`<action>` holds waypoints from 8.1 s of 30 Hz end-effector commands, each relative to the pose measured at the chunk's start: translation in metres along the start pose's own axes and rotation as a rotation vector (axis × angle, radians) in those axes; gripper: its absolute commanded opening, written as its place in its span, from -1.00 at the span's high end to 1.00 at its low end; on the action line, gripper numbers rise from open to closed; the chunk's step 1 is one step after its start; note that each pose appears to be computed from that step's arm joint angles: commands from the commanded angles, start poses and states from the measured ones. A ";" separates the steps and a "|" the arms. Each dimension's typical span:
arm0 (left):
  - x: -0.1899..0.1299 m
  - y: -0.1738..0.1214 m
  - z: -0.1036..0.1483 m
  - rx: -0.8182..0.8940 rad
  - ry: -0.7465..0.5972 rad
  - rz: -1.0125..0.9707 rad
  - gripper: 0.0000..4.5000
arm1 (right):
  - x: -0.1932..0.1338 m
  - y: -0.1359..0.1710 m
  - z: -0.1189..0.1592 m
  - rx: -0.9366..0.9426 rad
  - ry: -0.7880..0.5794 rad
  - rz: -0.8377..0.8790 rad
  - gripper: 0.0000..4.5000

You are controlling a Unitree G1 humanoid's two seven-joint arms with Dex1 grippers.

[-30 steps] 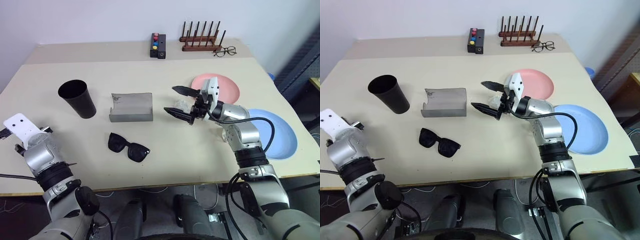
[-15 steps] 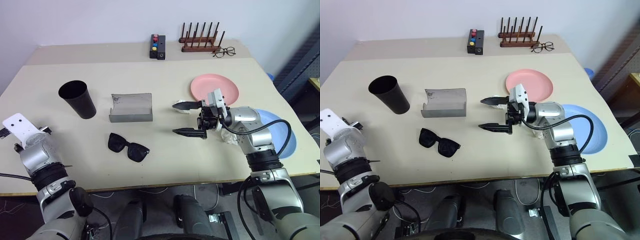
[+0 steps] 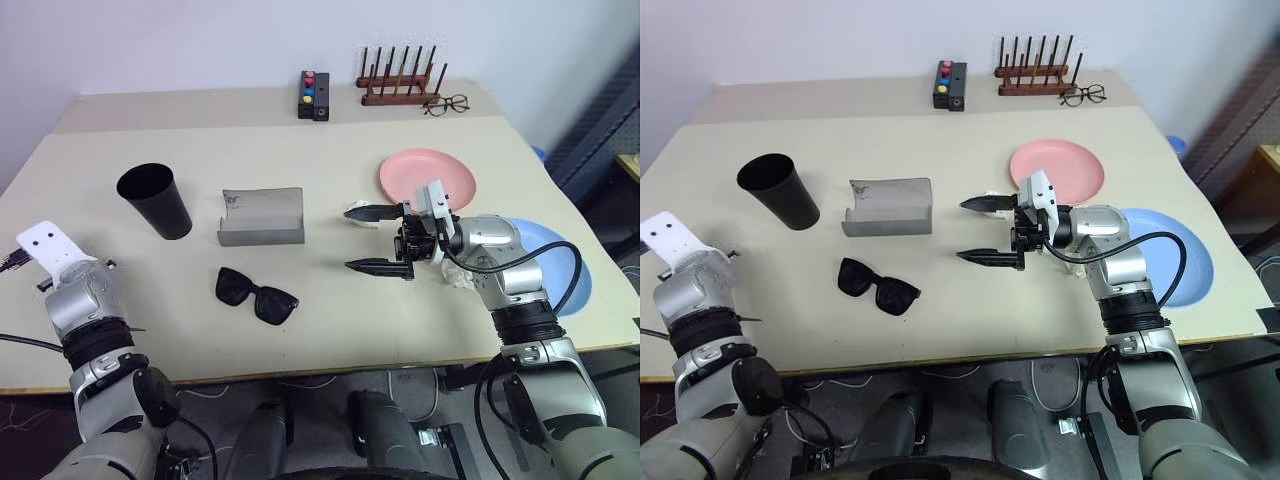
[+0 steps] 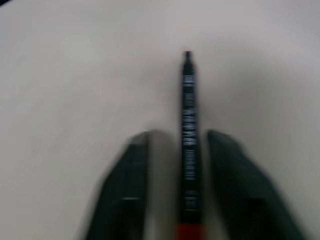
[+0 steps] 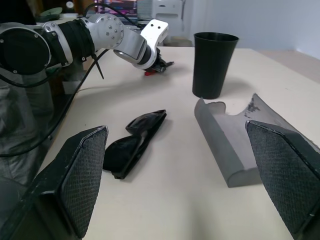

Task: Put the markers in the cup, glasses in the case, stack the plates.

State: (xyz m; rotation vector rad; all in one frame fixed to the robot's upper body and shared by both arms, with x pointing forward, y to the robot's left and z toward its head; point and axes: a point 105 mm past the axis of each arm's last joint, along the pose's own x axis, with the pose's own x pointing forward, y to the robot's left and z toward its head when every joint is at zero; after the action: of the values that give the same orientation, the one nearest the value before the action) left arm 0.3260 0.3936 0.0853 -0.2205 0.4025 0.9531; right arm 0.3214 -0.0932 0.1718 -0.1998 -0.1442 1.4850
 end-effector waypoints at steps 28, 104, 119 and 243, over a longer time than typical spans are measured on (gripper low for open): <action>-0.151 -0.020 0.173 -0.525 -0.944 -0.627 0.98 | -0.003 -0.011 0.006 -0.059 -0.020 -0.055 -1.00; -0.168 -0.119 0.138 -0.130 -1.073 -0.872 -0.97 | -0.014 -0.012 0.014 -0.059 -0.006 -0.156 -1.00; -0.241 -0.158 0.060 0.669 -0.660 -1.671 -0.97 | -0.036 -0.020 0.001 -0.072 0.096 -0.284 -1.00; -0.171 -0.212 -0.004 1.822 -0.377 -1.634 0.98 | -0.073 0.003 -0.004 -0.083 0.247 -0.425 -1.00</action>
State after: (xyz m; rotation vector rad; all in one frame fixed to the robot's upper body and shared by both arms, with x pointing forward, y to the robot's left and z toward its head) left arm 0.4098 0.1472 0.1437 1.1390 0.4724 -1.1681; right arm 0.3148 -0.1646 0.1550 -0.3662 0.0076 1.0299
